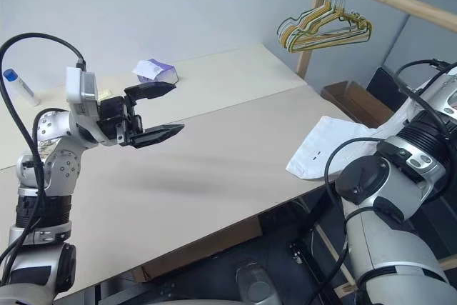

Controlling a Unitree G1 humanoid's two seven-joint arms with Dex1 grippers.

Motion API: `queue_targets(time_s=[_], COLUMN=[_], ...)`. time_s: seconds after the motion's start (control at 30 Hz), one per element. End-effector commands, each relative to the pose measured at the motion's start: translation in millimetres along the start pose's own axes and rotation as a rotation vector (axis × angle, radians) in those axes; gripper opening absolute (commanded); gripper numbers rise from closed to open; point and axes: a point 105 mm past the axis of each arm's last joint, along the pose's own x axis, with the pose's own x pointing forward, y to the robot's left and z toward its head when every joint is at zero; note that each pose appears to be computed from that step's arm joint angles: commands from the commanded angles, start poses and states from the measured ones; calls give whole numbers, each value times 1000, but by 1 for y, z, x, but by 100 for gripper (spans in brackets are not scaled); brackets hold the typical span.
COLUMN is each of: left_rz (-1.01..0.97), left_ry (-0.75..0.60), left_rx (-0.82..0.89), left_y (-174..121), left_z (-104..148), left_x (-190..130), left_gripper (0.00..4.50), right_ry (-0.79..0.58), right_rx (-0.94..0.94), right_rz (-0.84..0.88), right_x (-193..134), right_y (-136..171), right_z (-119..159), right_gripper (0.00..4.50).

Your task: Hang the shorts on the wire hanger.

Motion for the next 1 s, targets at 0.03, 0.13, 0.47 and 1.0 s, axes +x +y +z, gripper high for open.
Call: queue_targets(time_s=[0.03,0.13,0.47,1.0], left_rz=[-5,-3,36,80], left_ry=[-31,-35,-76,-71], left_rx=[44,45,34,48], left_y=[-1,0,6,9], left_z=[14,14,19,16], left_x=[-1,0,2,-3], left_gripper=[445,445,450,450], right_ry=[-27,-14,-128,-869], right_rx=[13,-5,-63,-368], right_rz=[-13,-49,-131,-472], right_x=[0,4,5,-75], right_y=[0,-4,-11,3], right_z=[5,0,7,64], right_gripper=[0,0,334,449])
